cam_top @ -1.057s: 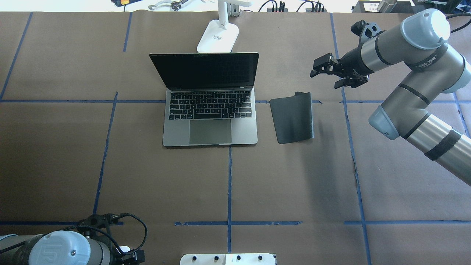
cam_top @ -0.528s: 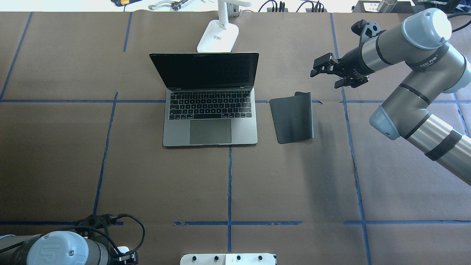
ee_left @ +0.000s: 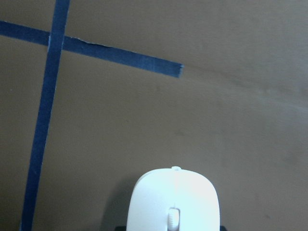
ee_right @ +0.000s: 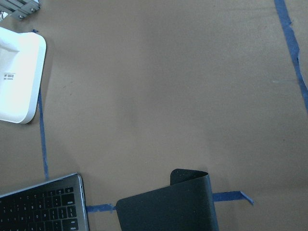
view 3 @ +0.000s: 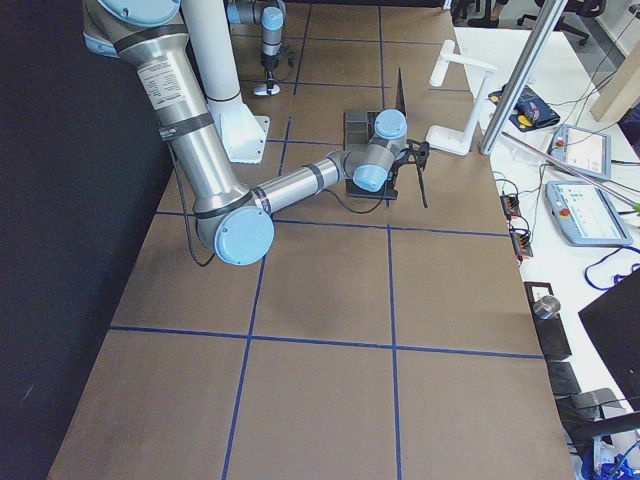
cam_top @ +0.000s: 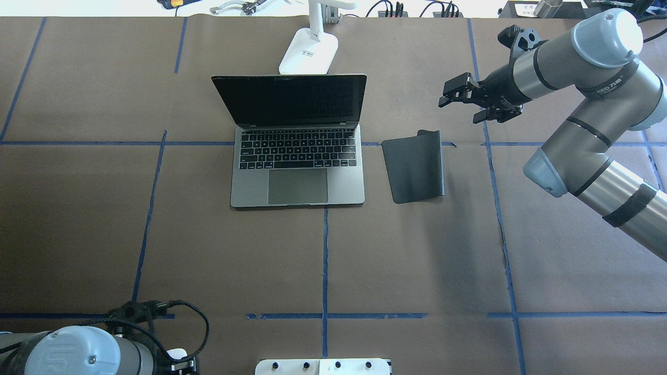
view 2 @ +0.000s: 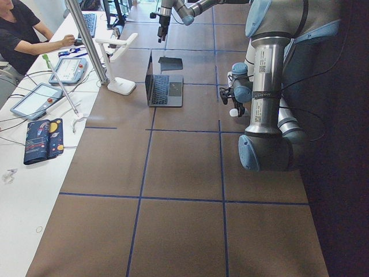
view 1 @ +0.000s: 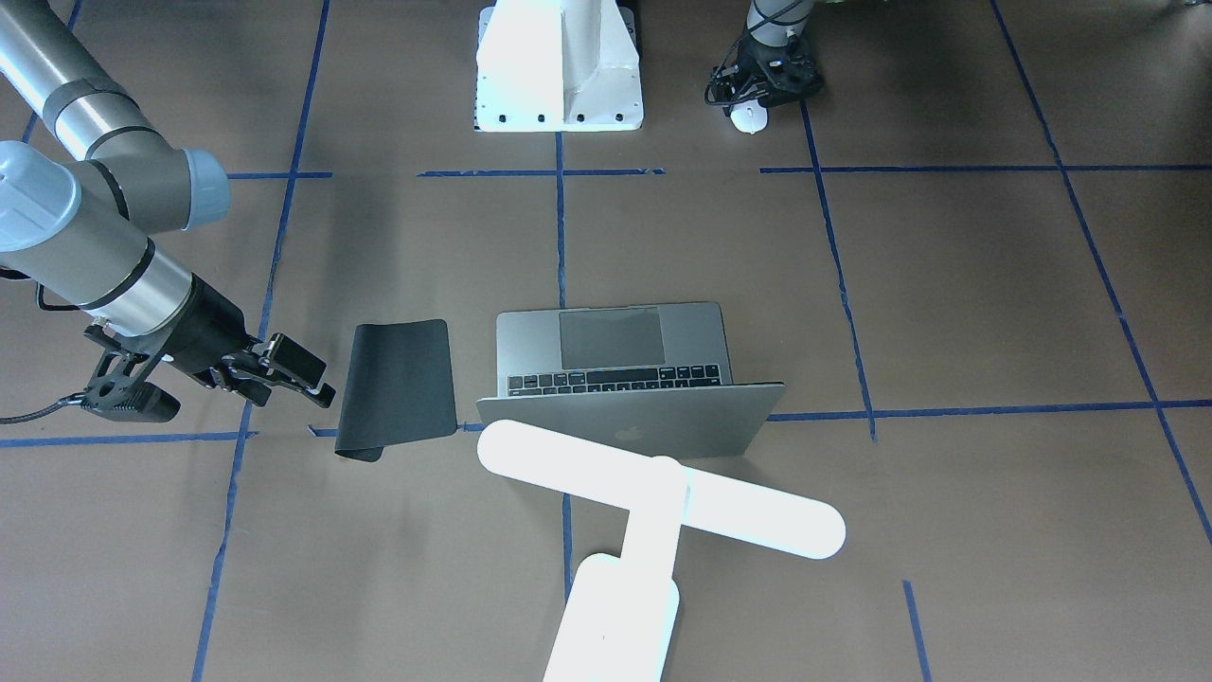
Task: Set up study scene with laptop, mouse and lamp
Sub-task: 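Grasp the white mouse with the left gripper and lift it, then carry the white mouse with the left gripper over the mouse pad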
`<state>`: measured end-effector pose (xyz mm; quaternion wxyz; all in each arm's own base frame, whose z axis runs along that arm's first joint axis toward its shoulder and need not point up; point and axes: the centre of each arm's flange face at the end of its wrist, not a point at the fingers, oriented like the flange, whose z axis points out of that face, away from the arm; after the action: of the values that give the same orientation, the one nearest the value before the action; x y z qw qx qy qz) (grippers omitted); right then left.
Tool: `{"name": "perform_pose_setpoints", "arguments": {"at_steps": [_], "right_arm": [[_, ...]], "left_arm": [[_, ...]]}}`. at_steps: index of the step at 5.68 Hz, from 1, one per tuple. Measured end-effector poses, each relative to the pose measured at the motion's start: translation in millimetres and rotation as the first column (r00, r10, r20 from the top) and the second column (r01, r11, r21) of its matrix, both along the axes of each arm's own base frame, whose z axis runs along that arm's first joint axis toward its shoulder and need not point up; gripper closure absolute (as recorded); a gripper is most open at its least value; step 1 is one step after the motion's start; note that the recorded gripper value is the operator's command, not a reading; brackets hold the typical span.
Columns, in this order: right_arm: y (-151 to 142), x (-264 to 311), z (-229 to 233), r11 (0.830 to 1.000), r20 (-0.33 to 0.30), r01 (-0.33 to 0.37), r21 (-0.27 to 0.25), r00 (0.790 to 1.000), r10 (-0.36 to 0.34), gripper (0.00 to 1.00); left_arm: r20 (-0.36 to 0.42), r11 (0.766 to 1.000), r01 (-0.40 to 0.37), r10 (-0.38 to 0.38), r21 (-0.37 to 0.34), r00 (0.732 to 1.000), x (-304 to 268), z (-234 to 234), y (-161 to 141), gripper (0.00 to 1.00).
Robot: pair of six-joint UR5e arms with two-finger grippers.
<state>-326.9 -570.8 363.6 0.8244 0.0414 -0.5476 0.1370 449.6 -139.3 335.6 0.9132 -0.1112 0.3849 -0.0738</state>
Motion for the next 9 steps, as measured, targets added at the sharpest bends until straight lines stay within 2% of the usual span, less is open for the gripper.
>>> {"name": "perform_pose_setpoints", "arguments": {"at_steps": [2, 5, 7, 9], "right_arm": [[-0.4, 12.2, 8.9, 1.0, -0.006, -0.012, -0.011, 1.0, 0.012, 0.0], [-7.0, 54.6, 36.7, 1.0, -0.023, -0.024, -0.018, 0.999, 0.024, 0.0], [-5.9, 95.7, 68.3, 1.0, -0.044, -0.002, 0.002, 0.999, 0.002, 0.0], [-2.9, 111.2, 84.4, 1.0, -0.057, -0.004, 0.003, 0.998, 0.004, 0.0]], "left_arm": [[-0.064, 0.994, -0.034, 0.041, 0.108, 0.997, 15.7, -87.5, -27.4, 1.0], [-0.137, 0.951, -0.05, 0.096, 0.305, 0.986, 39.9, -176.6, -88.4, 1.0], [-0.175, 0.942, 0.015, 0.047, 0.335, 0.983, 104.6, -215.9, -146.1, 1.0], [-0.197, 0.939, 0.089, -0.023, 0.333, 0.98, 157.3, -256.5, -209.6, 1.0]]}}
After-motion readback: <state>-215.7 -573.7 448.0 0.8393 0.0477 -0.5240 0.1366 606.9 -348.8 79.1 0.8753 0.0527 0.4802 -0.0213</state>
